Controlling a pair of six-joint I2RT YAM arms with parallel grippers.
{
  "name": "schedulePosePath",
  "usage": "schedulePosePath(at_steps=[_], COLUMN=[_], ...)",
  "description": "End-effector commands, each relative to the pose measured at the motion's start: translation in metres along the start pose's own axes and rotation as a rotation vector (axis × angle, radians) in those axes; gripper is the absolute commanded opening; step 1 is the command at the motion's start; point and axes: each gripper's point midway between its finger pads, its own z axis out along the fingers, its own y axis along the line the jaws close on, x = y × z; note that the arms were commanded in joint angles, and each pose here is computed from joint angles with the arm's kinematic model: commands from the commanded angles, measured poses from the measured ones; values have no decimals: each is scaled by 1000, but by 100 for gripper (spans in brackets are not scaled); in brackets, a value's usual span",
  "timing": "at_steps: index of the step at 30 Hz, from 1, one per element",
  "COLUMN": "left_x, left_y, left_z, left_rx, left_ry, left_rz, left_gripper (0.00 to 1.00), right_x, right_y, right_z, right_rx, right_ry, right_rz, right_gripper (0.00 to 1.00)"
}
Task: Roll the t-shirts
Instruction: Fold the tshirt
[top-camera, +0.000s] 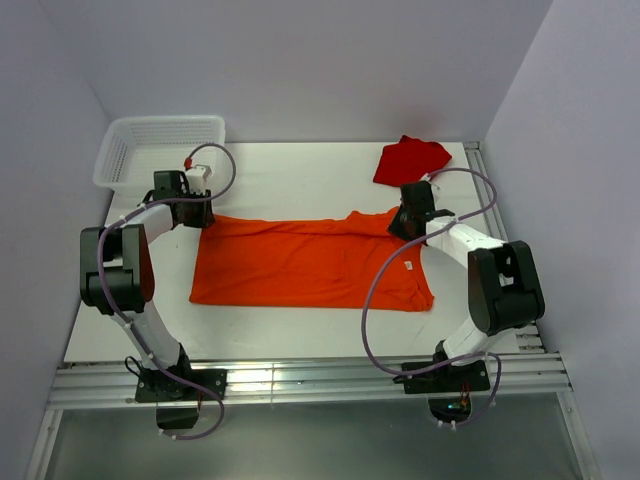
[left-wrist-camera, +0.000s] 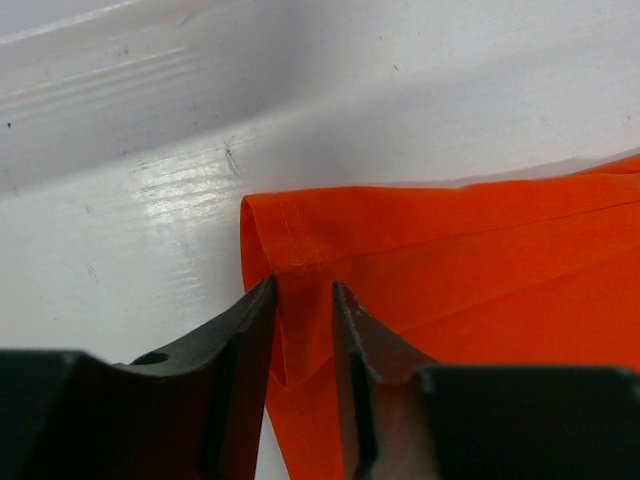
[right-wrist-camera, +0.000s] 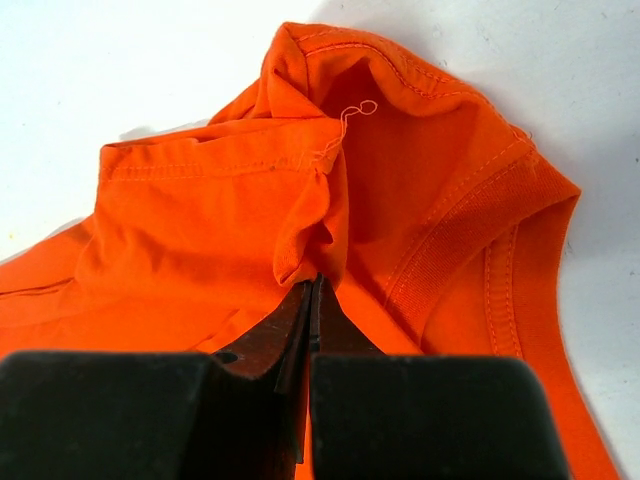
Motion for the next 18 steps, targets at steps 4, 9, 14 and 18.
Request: schedulePosePath(at_steps=[4, 9, 14, 18], left_x=[-29, -45, -55, -62], left_y=[-3, -3, -2, -1], left_z=[-4, -10, -15, -15], left_rx=[20, 19, 10, 3], left_ry=[-67, -92, -109, -118], left_rz=[9, 17, 22, 13], left_gripper=[22, 3, 0, 0], right_x=[-17, -25, -45, -64], right_y=[14, 18, 27, 34], right_z=[1, -2, -6, -5], right_rx=[-25, -21, -18, 2], right_ry=[-39, -44, -71, -79], right_rz=[-5, -16, -40, -71], right_gripper=[0, 0, 0, 0])
